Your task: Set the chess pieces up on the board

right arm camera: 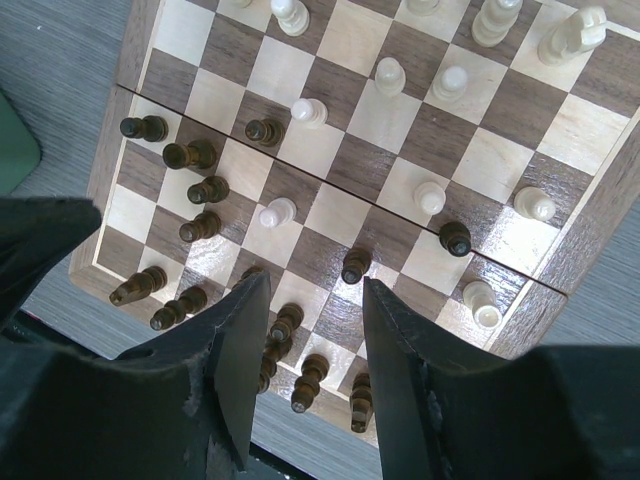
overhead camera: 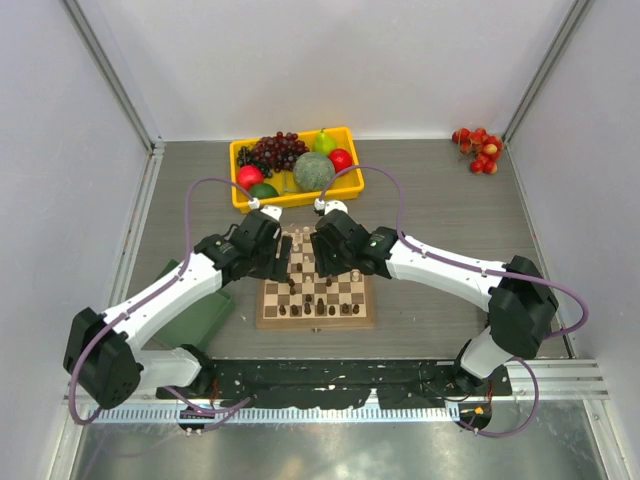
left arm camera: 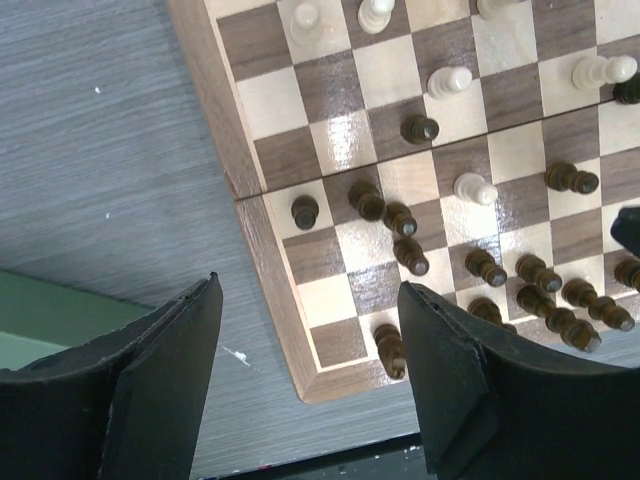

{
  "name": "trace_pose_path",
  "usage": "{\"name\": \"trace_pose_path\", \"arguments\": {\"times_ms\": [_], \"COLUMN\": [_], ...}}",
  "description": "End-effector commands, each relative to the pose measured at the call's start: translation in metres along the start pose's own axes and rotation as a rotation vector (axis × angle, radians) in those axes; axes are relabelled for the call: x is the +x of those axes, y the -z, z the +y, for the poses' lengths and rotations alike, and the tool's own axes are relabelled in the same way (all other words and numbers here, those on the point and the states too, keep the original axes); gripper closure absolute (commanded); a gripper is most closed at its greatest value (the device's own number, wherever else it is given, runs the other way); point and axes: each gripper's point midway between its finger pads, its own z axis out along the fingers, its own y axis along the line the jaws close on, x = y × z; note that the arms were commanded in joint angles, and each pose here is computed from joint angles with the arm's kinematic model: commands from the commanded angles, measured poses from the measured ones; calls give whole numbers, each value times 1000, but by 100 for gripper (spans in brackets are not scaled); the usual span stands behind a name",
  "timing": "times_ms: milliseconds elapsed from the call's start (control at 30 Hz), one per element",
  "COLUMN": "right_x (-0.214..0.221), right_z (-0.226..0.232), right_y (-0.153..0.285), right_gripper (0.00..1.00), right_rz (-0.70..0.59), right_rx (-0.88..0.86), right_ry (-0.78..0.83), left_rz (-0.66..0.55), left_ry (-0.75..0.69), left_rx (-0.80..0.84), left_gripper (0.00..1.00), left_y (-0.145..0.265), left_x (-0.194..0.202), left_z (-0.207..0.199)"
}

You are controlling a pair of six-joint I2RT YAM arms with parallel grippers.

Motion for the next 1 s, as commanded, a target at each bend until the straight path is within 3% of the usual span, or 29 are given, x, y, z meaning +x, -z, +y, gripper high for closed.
{"name": "trace_pose_path", "arguments": {"times_ms": [0,233,433,967], "right_x": [-15,-18,-22,-31], "right_z": [0,-6,-14,-32], "right_y": [7,13,18,33], "right_gripper": [52,52,52,52], "right_rz": [-63,-88,-121,-211], "right_rx": [1,23,56,96], "right_ry": [-31,-42,-66,-132], "left_rz": [-58,-18,25,98], "left_ry": [-16,-45,-43,-50], "left_rx": [59,98,127,139], "left_gripper": [26,42,50,60], "left_y": [-4,-22,-34,-53], "left_x": [-34,-40,-36,-27], "left_z": [-14,-24,-28,-31]}}
